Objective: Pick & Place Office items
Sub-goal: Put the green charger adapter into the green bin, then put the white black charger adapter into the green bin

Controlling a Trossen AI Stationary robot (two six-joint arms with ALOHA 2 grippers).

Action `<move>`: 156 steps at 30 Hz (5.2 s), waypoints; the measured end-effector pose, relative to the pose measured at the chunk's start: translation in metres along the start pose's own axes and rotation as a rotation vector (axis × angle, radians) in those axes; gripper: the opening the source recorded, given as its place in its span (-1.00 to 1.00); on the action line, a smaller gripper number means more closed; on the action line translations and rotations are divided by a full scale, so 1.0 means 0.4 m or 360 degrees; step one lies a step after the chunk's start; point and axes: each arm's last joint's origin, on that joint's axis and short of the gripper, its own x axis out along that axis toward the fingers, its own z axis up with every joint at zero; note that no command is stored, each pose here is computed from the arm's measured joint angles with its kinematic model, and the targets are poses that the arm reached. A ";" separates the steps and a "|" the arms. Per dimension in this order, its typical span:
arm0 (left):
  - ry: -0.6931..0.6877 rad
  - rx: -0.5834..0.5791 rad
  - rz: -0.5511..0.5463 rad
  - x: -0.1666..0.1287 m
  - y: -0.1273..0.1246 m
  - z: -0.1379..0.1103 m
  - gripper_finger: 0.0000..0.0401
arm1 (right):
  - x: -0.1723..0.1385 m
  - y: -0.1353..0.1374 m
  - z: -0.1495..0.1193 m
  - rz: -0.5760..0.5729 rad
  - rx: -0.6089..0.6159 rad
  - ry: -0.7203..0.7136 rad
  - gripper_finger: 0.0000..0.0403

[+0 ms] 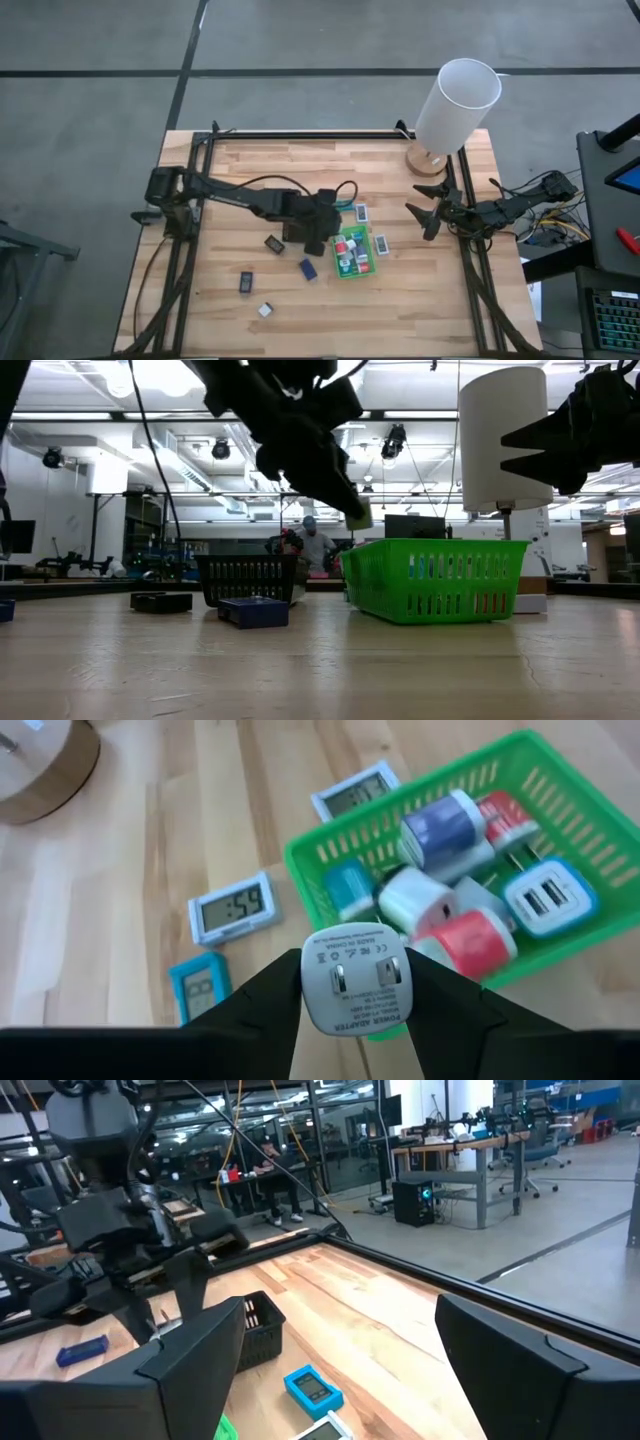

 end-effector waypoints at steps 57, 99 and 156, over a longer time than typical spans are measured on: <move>-0.0058 0.0055 -0.0430 0.077 0.043 -0.027 -0.19 | 0.000 0.000 0.000 0.0001 0.0000 0.0000 0.62; 0.0084 -0.0411 0.0017 -0.228 0.056 -0.001 0.26 | 0.000 0.000 0.000 0.0000 0.0000 0.0000 0.62; 0.0594 -0.1486 -0.0040 -0.274 -0.596 -0.169 0.25 | 0.000 0.000 0.000 0.0000 0.0000 0.0000 0.58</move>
